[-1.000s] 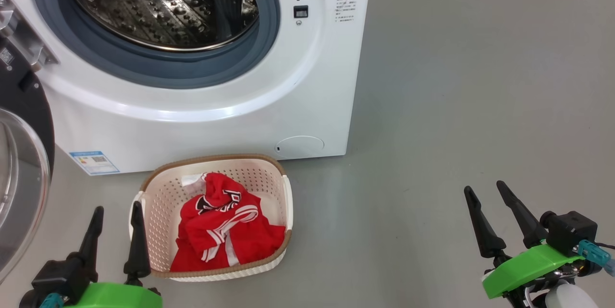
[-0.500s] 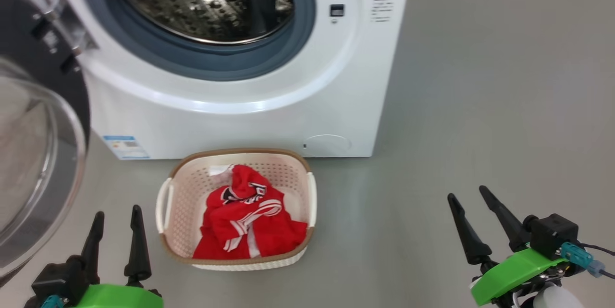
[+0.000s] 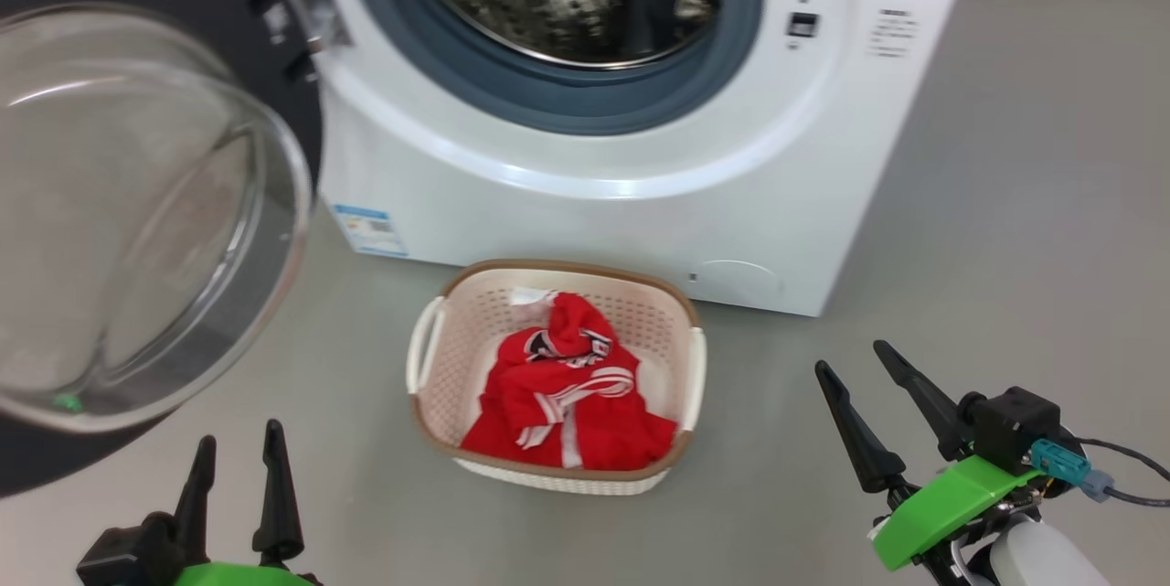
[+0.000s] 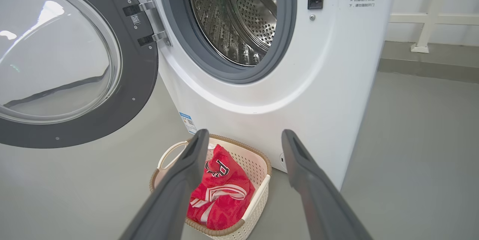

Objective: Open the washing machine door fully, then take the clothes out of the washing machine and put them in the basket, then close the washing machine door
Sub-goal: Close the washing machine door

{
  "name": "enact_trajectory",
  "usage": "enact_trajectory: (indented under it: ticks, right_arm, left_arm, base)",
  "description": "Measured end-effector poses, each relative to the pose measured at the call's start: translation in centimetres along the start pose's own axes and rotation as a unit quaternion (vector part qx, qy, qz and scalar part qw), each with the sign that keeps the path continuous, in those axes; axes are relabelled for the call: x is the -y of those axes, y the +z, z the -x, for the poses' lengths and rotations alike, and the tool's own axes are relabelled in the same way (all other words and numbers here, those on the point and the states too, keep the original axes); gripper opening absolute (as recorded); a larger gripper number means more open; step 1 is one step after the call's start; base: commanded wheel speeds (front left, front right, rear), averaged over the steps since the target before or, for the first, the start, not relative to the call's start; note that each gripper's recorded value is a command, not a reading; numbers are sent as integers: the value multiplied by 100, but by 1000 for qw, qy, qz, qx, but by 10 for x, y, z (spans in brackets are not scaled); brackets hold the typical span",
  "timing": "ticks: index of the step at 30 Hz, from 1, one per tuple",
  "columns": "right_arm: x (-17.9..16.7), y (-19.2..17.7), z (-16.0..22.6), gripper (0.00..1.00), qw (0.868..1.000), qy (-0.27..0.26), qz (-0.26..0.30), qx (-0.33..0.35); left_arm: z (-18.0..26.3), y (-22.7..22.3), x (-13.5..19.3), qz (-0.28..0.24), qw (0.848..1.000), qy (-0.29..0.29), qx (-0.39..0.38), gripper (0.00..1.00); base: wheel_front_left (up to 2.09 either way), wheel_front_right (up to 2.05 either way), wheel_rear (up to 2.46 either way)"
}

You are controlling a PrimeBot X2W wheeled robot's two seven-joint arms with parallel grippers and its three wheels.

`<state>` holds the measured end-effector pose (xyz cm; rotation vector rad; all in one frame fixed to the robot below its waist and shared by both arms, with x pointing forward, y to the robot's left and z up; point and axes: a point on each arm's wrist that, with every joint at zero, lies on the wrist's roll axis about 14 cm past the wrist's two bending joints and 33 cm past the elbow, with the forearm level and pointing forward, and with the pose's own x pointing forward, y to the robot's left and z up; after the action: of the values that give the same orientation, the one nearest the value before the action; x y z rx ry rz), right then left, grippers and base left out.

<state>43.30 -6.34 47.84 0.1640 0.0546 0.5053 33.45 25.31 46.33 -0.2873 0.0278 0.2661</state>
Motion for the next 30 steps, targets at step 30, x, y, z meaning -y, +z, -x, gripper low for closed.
enact_trajectory:
  ticks: [30]
  right_arm:
    - [-116,-13,-52,100,984,174,1,-23]
  left_arm:
    - [85,8,-76,27,989,144,22,100]
  base:
    - [0,0,0]
